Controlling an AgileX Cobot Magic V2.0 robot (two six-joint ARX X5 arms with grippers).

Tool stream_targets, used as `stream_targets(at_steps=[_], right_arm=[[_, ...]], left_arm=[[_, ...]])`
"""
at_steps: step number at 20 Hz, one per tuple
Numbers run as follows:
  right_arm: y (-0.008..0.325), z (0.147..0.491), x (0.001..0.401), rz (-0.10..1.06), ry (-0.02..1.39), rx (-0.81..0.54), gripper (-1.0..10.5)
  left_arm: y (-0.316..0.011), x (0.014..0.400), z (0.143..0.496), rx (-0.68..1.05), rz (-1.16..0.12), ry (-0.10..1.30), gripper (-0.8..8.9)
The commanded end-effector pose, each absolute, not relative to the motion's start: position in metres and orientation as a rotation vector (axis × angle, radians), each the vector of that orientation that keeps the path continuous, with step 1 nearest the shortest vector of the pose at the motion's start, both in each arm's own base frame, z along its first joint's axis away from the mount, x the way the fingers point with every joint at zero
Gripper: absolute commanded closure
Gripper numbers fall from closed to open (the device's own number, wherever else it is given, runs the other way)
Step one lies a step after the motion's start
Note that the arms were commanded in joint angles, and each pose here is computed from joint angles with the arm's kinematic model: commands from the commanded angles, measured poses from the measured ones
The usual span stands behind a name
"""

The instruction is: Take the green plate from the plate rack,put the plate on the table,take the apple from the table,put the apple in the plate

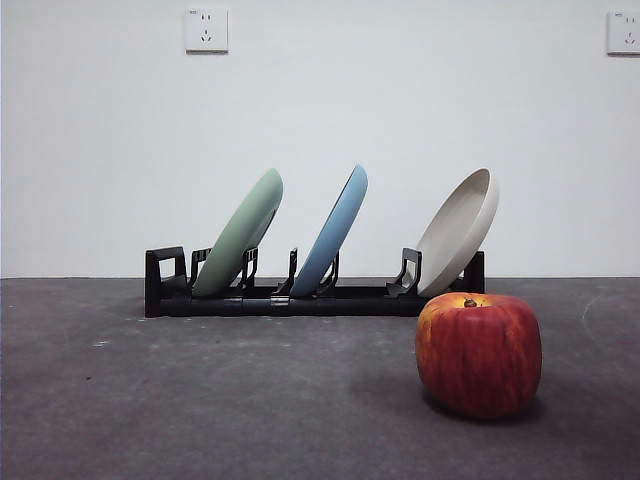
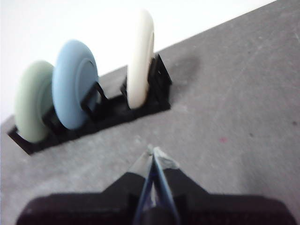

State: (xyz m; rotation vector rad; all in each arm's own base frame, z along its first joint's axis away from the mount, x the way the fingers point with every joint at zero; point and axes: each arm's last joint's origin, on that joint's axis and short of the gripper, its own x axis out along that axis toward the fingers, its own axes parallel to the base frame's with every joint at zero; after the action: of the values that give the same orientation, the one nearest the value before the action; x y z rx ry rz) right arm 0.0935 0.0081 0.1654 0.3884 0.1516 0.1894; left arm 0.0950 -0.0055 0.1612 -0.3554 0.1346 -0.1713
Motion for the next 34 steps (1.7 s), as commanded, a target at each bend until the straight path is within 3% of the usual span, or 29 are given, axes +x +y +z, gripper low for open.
stream_targets(at_steps=[1, 10, 17, 23, 29, 34], right_arm=[[0.009, 0.186, 0.09, 0.208, 0.094, 0.416, 9.6], [0.013, 0.242, 0.091, 0.365, 0.142, 0.406, 9.6], [0.019, 0.286, 0.099, 0.569, 0.356, 0.314, 9.6], [0.022, 0.32, 0.106, 0.648, 0.551, 0.19, 9.6], [0.026, 0.332, 0.108, 0.711, 0.73, 0.12, 9.6], [0.027, 0.324, 0.107, 0.739, 0.856, 0.098, 9.6]], left_arm=[[-0.006, 0.091, 0.178, -0.399, -0.209, 0.094, 8.21], [-0.01, 0.081, 0.23, -0.394, -0.327, 0.117, 8.21], [-0.015, 0.085, 0.262, -0.313, -0.512, 0.265, 8.21], [-0.019, 0.094, 0.278, -0.259, -0.682, 0.419, 8.21], [-0.021, 0.098, 0.286, -0.232, -0.776, 0.519, 8.21], [-0.02, 0.097, 0.284, -0.221, -0.765, 0.595, 8.17]])
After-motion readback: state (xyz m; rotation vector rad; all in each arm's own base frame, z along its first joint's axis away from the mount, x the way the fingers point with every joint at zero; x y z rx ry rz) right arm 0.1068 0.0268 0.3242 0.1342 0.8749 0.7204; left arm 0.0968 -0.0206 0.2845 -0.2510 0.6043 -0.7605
